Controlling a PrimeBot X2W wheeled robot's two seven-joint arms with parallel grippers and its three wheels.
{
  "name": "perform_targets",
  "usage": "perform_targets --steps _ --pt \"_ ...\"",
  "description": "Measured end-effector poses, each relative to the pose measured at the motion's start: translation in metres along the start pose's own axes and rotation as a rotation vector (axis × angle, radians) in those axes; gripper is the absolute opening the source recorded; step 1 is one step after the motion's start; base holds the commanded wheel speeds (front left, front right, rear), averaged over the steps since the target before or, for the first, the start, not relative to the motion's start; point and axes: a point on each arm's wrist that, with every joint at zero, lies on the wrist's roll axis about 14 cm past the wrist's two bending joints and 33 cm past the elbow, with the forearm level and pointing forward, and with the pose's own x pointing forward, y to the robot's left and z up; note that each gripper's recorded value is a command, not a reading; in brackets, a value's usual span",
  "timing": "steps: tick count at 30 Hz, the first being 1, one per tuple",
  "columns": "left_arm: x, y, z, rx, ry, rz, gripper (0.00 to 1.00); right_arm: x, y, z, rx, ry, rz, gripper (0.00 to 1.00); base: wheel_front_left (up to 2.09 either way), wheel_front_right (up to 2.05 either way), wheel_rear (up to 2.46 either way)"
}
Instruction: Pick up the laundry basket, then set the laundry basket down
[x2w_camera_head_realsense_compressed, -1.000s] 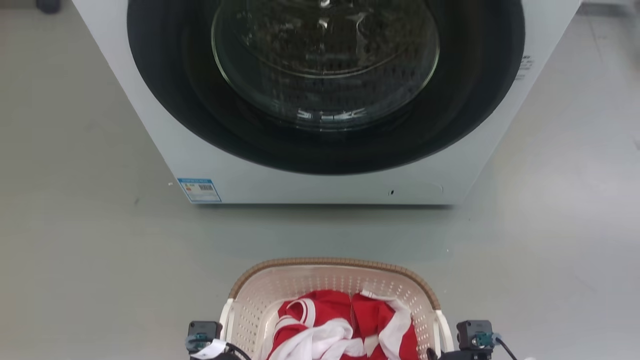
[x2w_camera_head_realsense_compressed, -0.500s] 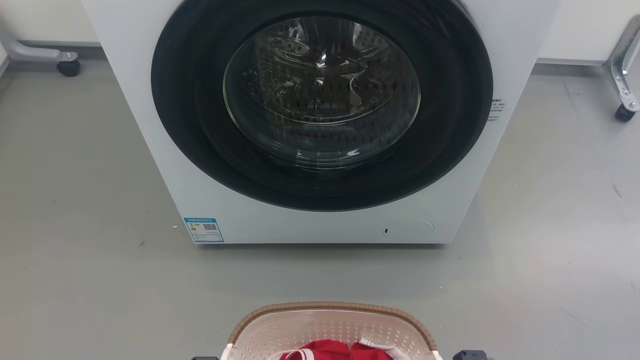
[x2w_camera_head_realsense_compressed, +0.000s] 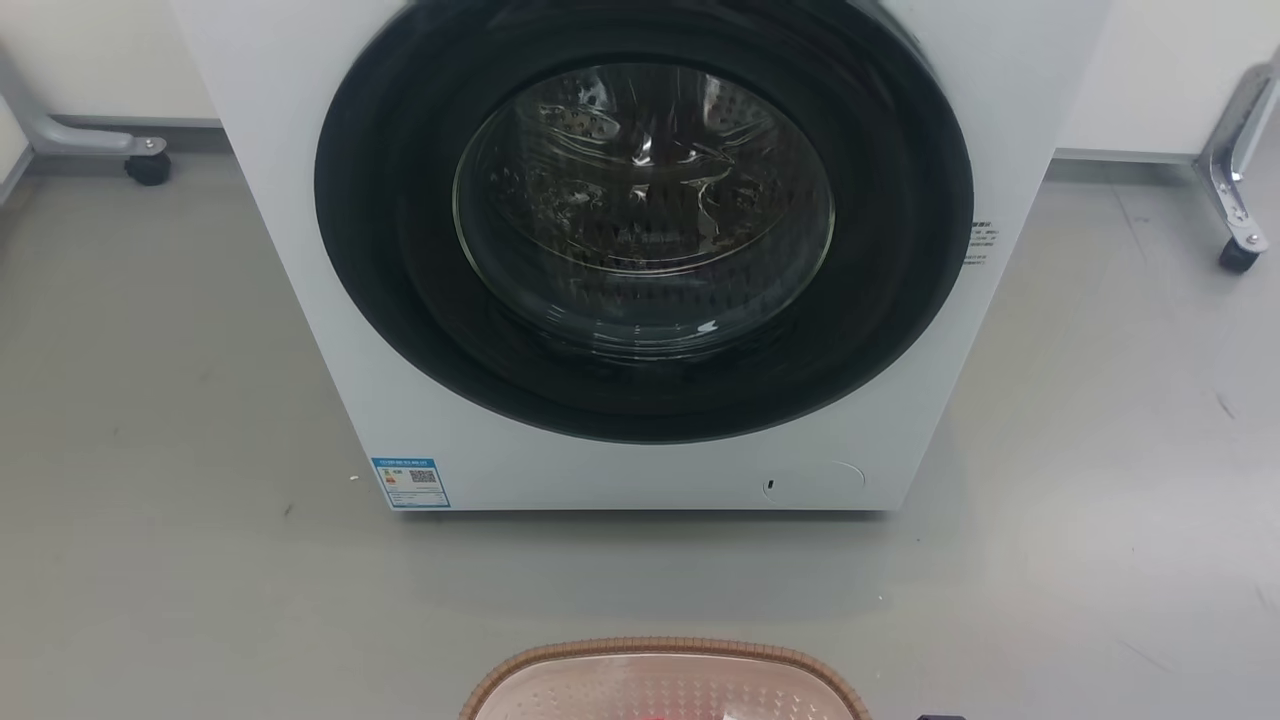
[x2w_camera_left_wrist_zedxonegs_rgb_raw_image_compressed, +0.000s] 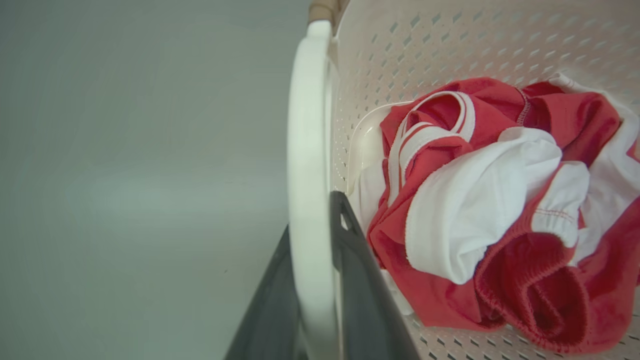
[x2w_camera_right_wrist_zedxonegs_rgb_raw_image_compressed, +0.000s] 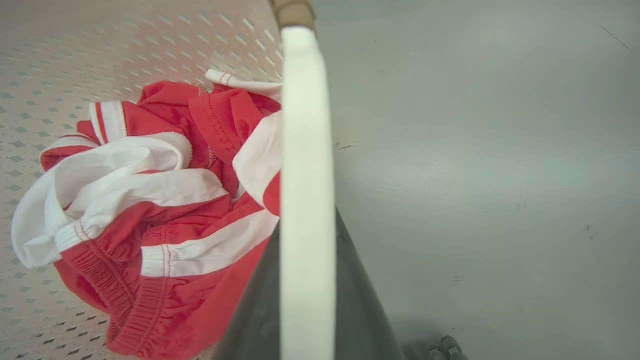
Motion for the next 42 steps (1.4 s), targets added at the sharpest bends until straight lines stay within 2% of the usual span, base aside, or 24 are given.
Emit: perform_targets --steps 42 --pt "-0.004 0.004 -0.013 -0.006 0.054 -0.003 0.00 -0.004 0.003 -0.016 0.036 0.052 0.002 0.00 0.00 0.00 0.00"
